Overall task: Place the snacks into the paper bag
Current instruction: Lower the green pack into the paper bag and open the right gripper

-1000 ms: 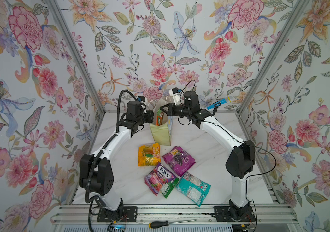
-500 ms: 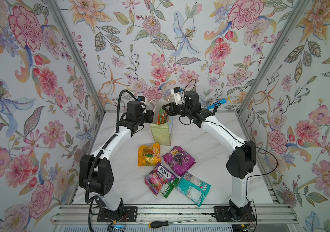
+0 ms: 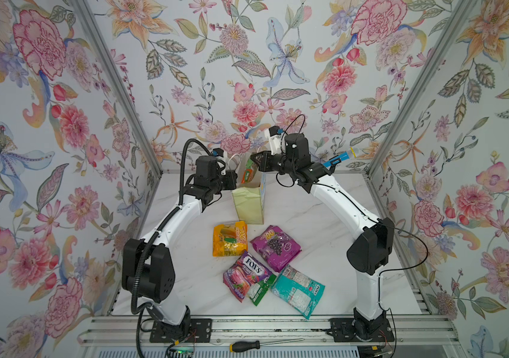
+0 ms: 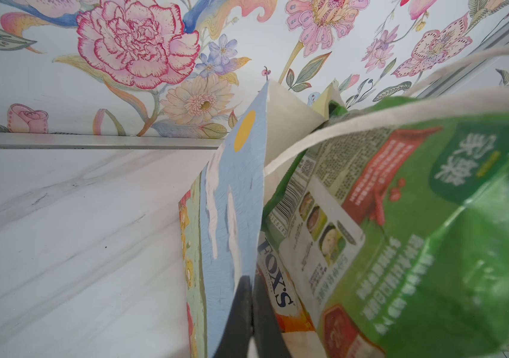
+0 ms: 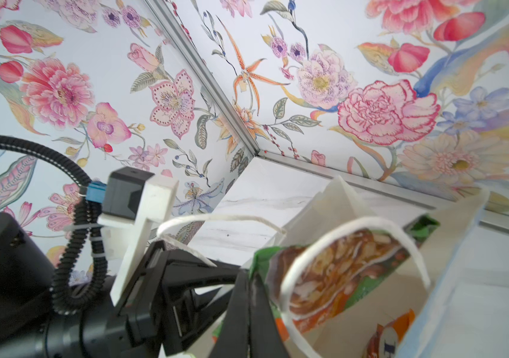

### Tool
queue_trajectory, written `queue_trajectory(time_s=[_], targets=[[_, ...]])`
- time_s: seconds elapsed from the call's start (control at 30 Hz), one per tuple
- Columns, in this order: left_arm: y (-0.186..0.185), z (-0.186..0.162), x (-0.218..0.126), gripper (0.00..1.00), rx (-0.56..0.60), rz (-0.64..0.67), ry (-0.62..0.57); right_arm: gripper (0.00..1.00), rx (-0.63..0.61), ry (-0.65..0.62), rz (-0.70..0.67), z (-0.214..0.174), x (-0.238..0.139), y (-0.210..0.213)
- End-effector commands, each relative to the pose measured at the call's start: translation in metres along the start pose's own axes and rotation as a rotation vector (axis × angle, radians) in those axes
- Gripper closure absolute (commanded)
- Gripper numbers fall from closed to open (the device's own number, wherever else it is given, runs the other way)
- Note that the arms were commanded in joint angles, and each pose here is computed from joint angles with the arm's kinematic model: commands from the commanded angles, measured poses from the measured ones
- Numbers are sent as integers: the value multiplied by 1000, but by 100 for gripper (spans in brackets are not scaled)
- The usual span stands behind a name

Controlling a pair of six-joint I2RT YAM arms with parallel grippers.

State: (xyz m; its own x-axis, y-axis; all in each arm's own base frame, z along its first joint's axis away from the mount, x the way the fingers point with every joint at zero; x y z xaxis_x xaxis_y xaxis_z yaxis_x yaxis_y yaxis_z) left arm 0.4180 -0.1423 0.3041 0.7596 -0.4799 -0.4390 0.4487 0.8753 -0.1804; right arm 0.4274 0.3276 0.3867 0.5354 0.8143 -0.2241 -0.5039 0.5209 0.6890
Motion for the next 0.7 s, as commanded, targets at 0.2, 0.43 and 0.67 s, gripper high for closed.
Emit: queue_trajectory(time_s=[0.2, 0.43, 0.67], targets=[[-1, 7, -10, 100, 0, -3, -32, 100, 12, 83, 17, -15, 23, -8], [-2, 8, -10, 100, 2, -6, -35, 100, 28, 107, 5, -21, 28, -18], [-2, 9, -11, 100, 4, -4, -38, 100, 44, 136, -1, -28, 35, -26]])
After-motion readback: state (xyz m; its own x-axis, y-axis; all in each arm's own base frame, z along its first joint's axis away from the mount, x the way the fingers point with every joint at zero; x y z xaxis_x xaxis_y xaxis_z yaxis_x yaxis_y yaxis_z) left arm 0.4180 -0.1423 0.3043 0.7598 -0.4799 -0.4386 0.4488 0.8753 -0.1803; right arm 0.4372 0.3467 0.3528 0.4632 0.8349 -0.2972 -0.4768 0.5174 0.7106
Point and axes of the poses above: each gripper's point midway between its finger pads, its own x axis out along the fingers, its own y axis along the line the jaws close on, z = x × y, the point moved 8 cm from there along -x, back along the fingers, and after that the axes turned 15 degrees about x, right-handed, at the moved point
